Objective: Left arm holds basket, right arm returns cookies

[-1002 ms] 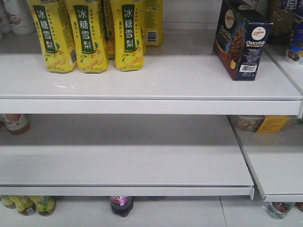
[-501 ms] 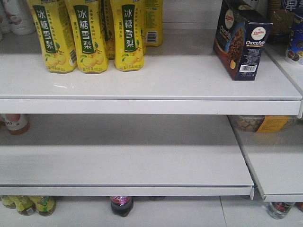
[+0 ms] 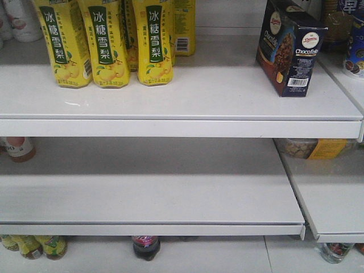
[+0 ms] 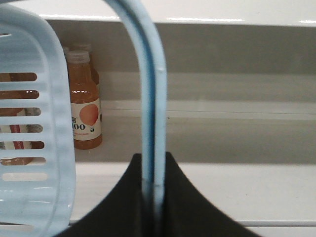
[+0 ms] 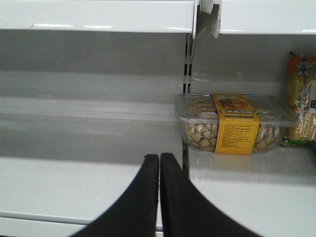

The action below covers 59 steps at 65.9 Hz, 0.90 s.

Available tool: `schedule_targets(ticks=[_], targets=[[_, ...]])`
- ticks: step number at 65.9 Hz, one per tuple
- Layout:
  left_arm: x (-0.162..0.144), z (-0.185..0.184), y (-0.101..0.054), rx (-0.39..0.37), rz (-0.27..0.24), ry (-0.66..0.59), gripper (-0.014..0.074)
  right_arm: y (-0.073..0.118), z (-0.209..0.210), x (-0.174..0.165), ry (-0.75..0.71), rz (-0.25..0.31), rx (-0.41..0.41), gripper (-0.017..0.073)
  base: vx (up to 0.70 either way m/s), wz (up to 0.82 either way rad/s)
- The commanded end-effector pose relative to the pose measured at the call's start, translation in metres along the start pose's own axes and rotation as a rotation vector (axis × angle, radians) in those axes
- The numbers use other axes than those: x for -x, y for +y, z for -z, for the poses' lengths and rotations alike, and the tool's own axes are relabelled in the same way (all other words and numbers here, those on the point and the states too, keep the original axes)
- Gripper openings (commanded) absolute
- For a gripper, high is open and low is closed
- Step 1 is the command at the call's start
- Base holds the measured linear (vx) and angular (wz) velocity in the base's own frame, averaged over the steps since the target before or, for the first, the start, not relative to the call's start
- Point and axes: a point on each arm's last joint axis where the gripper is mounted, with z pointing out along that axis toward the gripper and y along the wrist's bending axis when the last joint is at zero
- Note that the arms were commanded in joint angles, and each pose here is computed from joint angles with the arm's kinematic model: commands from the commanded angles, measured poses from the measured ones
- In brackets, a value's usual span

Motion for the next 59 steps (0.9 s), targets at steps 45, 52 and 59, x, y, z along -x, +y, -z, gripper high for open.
schedule_targets(ticks=[45, 52, 59], targets=[[0.0069, 0.0015, -0.0001, -0.003, -0.030, -0.111, -0.0006, 0.0003, 0.0010, 0.0080, -0.094, -0.036, 0.003, -0.0009, 0.00, 0.00], [0.0069, 0.0015, -0.0001, -0.003, -0.030, -0.111, -0.0006, 0.0003, 0.0010, 0.0080, -0.094, -0.036, 0.003, -0.0009, 0.00, 0.00], [0.0069, 0.0015, -0.0001, -0.003, -0.030, -0.111, -0.0006, 0.0003, 0.0010, 0.0080, -0.094, -0.036, 0.003, -0.0009, 0.00, 0.00]])
